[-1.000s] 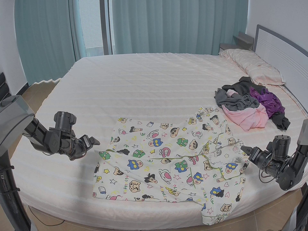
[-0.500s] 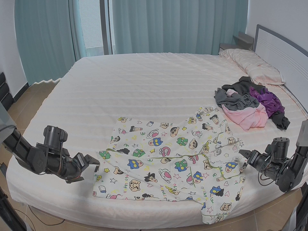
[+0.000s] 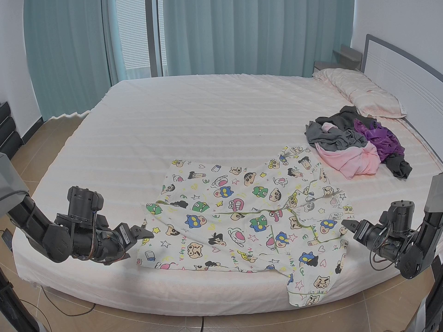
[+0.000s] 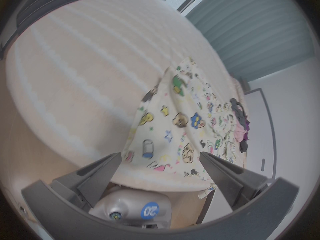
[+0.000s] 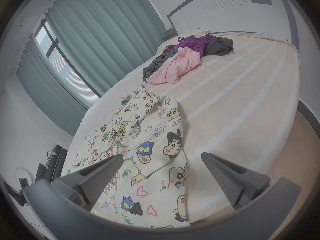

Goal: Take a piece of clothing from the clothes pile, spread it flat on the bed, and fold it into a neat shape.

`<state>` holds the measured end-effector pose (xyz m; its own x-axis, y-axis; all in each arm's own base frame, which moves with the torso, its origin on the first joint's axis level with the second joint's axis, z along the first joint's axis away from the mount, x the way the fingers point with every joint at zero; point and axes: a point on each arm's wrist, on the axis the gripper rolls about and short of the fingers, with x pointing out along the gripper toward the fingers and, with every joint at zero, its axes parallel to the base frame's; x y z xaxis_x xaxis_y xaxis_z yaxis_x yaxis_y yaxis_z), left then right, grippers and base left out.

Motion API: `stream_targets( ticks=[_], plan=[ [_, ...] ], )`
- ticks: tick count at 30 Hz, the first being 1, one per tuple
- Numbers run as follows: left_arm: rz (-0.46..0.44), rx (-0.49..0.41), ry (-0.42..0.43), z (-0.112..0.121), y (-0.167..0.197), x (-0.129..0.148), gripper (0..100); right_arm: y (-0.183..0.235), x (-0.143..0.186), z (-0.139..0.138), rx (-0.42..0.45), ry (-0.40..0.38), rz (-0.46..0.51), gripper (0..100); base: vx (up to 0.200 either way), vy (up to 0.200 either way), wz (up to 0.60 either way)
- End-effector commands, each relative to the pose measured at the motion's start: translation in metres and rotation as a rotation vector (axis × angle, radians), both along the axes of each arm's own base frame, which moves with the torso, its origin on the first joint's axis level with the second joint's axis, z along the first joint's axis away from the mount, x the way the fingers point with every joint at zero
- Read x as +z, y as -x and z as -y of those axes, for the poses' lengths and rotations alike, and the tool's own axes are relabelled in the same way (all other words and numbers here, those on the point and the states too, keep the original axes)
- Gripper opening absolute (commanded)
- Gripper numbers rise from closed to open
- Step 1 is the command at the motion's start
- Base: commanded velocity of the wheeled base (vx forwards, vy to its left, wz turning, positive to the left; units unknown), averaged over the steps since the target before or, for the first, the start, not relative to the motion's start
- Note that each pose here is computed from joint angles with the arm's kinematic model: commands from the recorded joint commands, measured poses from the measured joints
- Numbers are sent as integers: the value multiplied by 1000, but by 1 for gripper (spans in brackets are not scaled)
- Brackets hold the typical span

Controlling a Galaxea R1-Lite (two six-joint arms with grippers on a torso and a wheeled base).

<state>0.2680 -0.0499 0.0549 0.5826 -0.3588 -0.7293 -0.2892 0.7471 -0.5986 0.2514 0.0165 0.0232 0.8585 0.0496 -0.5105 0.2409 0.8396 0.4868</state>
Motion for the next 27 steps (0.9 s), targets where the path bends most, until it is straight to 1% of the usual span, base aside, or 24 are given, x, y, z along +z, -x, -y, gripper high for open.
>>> stream_targets(
  ticks=[1,4,6,15,16,20,27],
  plan=[
    [67,-108,-68,4,-11,-23,100,0,0,0,2,2,0,100,0,0,0],
    [56,-189,-128,5,-16,-43,100,0,-1,0,3,3,-3,100,0,0,0],
    [47,-209,-142,5,-17,-49,100,0,-1,0,3,3,-3,100,0,0,0],
    [49,-227,-152,5,-17,-51,100,0,-1,-2,10,3,-6,100,0,0,0],
    [48,-228,-152,5,-16,-52,0,0,-1,-2,10,3,-6,100,0,0,0],
    [36,-216,-152,3,-14,-52,0,0,-2,-2,9,3,-7,100,0,0,0],
    [8,-206,-160,-5,9,-47,0,4,-7,-6,29,11,-37,100,0,0,0]
  ],
)
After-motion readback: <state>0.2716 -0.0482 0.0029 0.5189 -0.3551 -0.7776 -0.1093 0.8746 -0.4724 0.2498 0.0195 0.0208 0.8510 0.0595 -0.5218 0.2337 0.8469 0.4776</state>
